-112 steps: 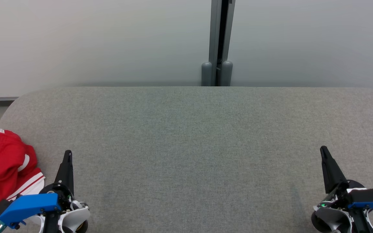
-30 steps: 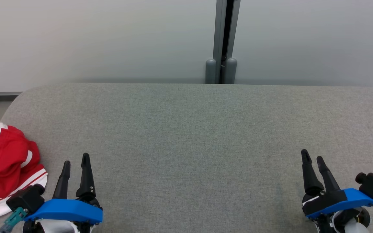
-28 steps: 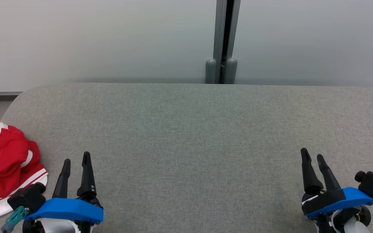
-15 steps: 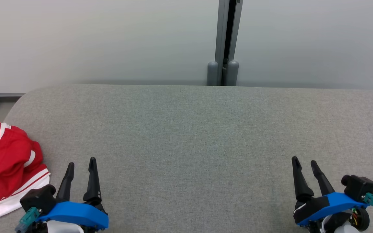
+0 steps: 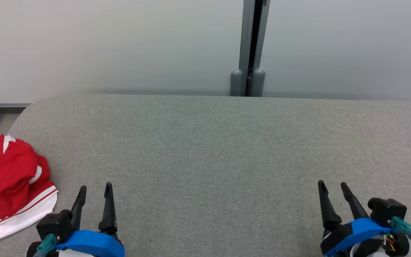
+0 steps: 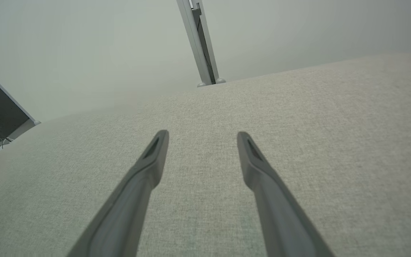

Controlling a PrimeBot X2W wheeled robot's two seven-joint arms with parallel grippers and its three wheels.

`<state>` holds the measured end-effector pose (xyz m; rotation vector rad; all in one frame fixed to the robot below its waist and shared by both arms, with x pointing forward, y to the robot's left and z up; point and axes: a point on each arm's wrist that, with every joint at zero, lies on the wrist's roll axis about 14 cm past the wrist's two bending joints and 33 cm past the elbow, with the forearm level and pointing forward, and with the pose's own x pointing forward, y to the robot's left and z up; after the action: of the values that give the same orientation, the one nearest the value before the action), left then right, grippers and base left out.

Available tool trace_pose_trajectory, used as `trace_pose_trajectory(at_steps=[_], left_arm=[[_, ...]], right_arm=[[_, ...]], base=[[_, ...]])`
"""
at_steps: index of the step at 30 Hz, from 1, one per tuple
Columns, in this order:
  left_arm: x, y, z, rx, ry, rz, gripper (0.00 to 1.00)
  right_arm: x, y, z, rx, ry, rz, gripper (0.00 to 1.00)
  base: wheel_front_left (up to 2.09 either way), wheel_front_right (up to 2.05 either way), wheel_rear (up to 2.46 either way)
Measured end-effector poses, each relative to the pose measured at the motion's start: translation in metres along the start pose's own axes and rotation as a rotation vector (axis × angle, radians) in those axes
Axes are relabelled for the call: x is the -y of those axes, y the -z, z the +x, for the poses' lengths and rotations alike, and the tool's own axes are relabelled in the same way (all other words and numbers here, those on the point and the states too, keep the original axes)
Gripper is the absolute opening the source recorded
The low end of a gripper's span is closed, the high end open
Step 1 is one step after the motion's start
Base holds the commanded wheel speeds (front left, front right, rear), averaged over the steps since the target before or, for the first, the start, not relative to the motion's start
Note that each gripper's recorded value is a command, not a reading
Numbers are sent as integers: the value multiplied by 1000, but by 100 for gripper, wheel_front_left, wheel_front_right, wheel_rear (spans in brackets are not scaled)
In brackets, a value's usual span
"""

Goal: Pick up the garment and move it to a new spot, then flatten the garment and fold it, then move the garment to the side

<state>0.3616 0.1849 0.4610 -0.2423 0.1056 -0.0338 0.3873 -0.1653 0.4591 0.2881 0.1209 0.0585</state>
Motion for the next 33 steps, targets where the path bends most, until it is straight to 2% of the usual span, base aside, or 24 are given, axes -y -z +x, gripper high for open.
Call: trace_pose_trajectory(at_steps=[10, 20, 33], left_arm=[[2, 0, -3, 9, 12, 80, 100], [5, 5, -6, 6, 26, 150, 100], [2, 8, -12, 5, 28, 238, 100]], right_arm=[[-4, 5, -3, -6, -22, -92, 100], [12, 10, -7, -18, 16, -154, 100], [3, 24, -5, -57, -34, -263, 100]], base=[[0, 0, 0], [0, 0, 0], [0, 0, 0]])
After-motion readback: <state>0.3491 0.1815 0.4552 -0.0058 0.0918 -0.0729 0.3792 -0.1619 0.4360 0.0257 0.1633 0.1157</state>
